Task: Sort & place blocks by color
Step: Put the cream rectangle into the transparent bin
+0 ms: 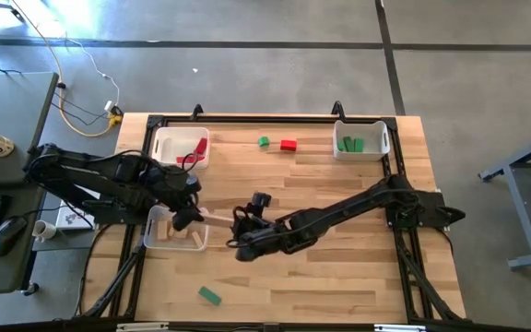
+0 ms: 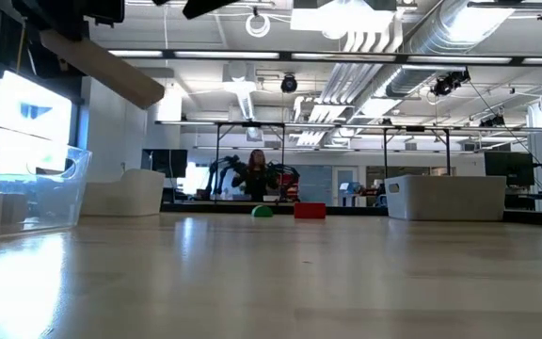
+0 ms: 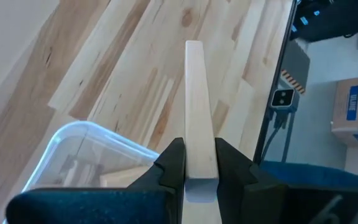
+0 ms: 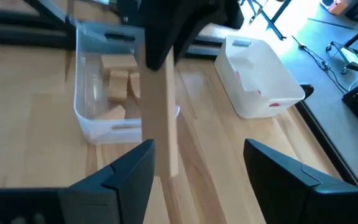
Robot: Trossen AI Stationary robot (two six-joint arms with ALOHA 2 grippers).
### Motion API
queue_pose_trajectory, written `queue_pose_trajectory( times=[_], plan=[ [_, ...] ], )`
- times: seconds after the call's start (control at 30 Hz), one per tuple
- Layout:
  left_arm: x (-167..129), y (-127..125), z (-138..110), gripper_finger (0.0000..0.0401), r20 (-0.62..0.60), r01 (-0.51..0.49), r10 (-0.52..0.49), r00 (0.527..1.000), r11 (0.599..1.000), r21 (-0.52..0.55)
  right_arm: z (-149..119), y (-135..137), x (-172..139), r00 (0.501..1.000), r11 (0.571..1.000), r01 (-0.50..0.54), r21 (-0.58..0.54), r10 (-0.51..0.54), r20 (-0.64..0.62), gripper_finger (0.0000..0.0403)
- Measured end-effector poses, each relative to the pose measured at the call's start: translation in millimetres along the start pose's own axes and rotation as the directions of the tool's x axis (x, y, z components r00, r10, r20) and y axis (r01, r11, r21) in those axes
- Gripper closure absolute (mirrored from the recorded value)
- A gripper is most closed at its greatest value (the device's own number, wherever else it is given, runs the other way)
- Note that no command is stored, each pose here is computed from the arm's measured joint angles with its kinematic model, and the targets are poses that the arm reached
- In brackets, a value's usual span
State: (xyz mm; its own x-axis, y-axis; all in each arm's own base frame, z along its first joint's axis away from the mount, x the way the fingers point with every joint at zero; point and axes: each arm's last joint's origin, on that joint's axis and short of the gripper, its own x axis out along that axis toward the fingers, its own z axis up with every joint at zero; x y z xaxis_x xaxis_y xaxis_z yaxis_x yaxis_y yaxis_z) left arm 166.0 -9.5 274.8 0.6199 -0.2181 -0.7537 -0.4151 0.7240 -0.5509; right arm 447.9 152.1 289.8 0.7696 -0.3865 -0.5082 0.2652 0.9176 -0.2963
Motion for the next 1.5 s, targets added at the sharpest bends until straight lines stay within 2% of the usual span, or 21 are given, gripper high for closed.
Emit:
queue_pose_trajectory(
  times=[0.3,0.7,0.8,1.03,1.5],
  plan=[
    [-16.3,0.5,-12.7,0.0365,-0.006,0.031,-0.031,1.0,1.0,-0.001,19.2,-12.2,-11.1,1.0,1.0,0.02,0.017,-0.02,0.011,0.0171],
    [-36.2,6.2,-42.3,0.0366,-0.132,0.022,-0.026,0.991,0.999,-0.033,22.2,-28.3,-7.9,0.997,0.997,0.072,0.023,-0.071,-0.032,0.0171],
    [-40.2,11.5,-49.6,0.0366,-0.168,-0.027,0.021,0.986,0.999,-0.037,19.9,-31.9,-5.6,0.996,0.997,0.074,0.034,-0.072,-0.058,0.0171],
    [-46.4,27.4,-62.7,0.0365,-0.221,-0.241,0.228,0.948,0.97,-0.036,13.9,-39.0,-1.7,0.989,0.995,0.088,0.042,-0.082,-0.12,0.0171],
    [-42.4,27.0,-62.0,0.0365,-0.229,-0.286,0.275,0.934,0.958,-0.015,1.9,-68.8,15.0,0.958,0.985,0.118,0.125,-0.08,-0.275,0.0171]
  ],
)
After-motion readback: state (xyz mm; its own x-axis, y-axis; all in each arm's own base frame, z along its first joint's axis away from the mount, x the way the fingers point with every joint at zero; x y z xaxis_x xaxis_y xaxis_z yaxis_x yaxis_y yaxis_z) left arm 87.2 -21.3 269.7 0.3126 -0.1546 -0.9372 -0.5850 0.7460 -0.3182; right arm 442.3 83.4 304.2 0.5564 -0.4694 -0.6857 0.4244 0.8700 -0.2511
